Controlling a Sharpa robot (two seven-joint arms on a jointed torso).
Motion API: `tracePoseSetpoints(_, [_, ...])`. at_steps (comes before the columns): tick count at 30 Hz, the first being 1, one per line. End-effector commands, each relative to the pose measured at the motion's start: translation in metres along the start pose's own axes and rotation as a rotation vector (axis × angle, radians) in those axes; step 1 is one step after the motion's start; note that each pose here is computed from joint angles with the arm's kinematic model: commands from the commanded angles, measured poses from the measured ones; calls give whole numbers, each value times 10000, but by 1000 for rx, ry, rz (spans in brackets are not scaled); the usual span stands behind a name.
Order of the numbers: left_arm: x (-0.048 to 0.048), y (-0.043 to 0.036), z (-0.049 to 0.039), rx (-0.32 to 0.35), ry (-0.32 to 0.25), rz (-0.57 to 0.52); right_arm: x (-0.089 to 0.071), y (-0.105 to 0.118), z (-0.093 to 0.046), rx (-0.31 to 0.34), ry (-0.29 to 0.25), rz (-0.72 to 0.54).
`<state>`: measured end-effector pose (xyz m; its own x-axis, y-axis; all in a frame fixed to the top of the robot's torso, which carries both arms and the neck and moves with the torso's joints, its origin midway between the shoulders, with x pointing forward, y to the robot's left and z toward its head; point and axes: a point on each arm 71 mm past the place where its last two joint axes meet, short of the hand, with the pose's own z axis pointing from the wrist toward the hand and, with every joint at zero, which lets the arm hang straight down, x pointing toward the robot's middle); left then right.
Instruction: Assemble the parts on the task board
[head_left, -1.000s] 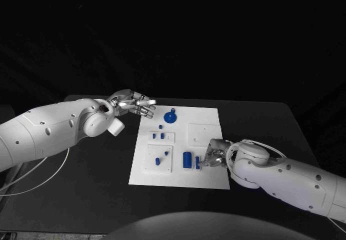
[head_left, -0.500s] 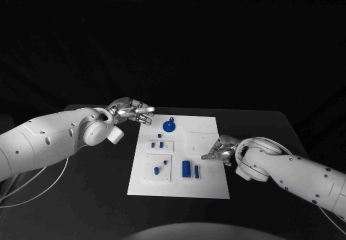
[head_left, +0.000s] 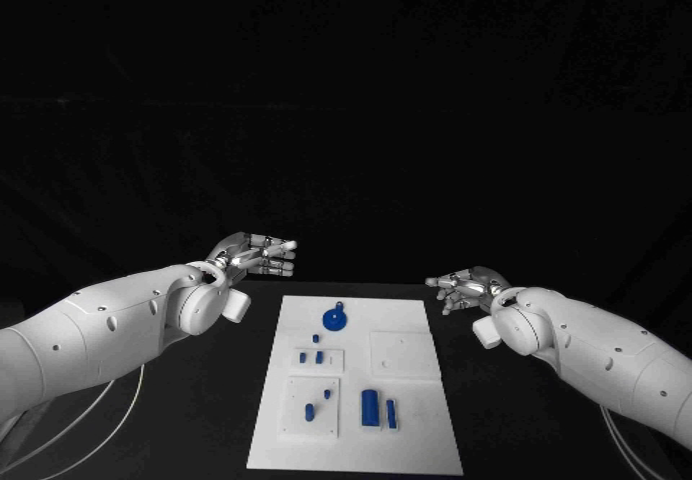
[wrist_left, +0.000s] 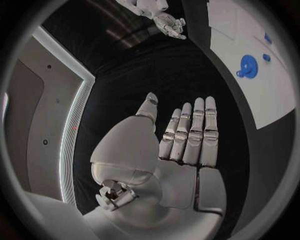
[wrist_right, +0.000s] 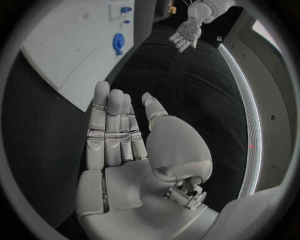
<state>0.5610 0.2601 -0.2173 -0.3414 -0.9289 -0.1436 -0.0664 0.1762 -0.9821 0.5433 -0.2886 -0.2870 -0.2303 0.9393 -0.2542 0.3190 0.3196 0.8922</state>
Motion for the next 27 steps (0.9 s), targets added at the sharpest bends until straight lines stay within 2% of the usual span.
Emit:
tracePoseSetpoints(1, [-77,-60,64,45,-83,-61,-59,108,56,-155,-78,204])
tracePoseSetpoints(7, [-158,-90,173,69,-149,-92,-8,184,132,-238,-78,303])
tracePoseSetpoints(13, [-223,-95,209,86,-186,-96,48,236,155,-280,-59,346])
tracePoseSetpoints(14, [-189,-66,203,46,-147,-61,55,179,165,-200,-69,277])
tracePoseSetpoints(17, [-167,-56,193,47,-149,-64,67,200,156,-207,-71,277])
tracePoseSetpoints(20, [-101,-31,165,51,-158,-72,104,257,128,-227,-77,279])
tracePoseSetpoints(24, [25,12,102,58,-175,-87,180,356,66,-262,-87,282])
tracePoseSetpoints(27, [155,47,29,65,-193,-102,265,442,-10,-293,-97,287])
